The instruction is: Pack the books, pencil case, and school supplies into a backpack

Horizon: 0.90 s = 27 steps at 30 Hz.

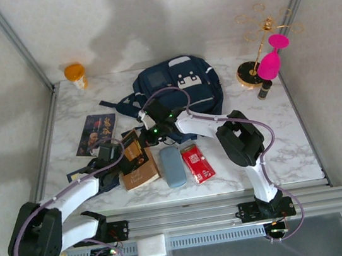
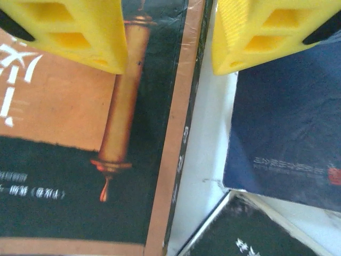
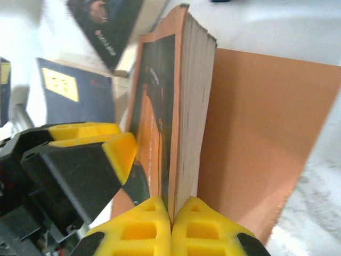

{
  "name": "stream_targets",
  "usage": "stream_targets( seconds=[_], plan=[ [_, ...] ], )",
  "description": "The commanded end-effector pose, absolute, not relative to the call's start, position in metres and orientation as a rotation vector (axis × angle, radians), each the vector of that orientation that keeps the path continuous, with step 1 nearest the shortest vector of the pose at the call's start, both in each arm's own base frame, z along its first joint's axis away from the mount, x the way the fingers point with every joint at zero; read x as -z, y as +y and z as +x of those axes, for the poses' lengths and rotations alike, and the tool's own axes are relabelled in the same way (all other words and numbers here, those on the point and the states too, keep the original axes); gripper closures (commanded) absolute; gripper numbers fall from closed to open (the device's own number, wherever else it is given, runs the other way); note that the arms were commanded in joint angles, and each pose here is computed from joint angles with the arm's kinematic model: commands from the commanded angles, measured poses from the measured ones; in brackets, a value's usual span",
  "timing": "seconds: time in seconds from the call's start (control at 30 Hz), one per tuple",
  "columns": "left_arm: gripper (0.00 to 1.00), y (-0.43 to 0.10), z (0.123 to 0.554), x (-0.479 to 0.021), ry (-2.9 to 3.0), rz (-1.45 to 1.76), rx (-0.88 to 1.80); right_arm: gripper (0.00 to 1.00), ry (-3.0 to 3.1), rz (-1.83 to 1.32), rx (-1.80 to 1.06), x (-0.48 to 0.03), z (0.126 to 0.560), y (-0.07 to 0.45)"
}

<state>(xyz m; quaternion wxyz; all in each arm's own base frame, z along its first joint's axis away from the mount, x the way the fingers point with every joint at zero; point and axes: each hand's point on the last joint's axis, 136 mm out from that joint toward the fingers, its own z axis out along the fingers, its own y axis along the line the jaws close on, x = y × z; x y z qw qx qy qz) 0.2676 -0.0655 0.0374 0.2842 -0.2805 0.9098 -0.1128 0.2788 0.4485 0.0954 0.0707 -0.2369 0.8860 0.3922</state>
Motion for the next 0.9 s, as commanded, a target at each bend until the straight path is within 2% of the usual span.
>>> stream_targets(
  seconds=[0.0, 0.27, 0.57, 0.87],
  plan=[
    [0.48, -0.062, 0.279, -0.084, 2.322, -0.769, 0.368, 1.0, 2.463, -0.752, -1.43, -0.169, 0.272, 0.461],
    [0.29, -0.054, 0.291, -0.17, 2.194, -0.714, 0.543, 1.0, 2.312, -0.668, -1.607, -0.256, 0.281, 0.436],
    [0.06, -0.098, 0.3, -0.266, 2.029, -0.398, 0.882, 1.0, 2.132, -0.633, -1.745, -0.33, 0.306, 0.379],
    [0.01, -0.149, 0.297, -0.302, 1.869, -0.176, 1.255, 1.0, 2.039, -0.64, -1.85, -0.365, 0.305, 0.357]
  ],
)
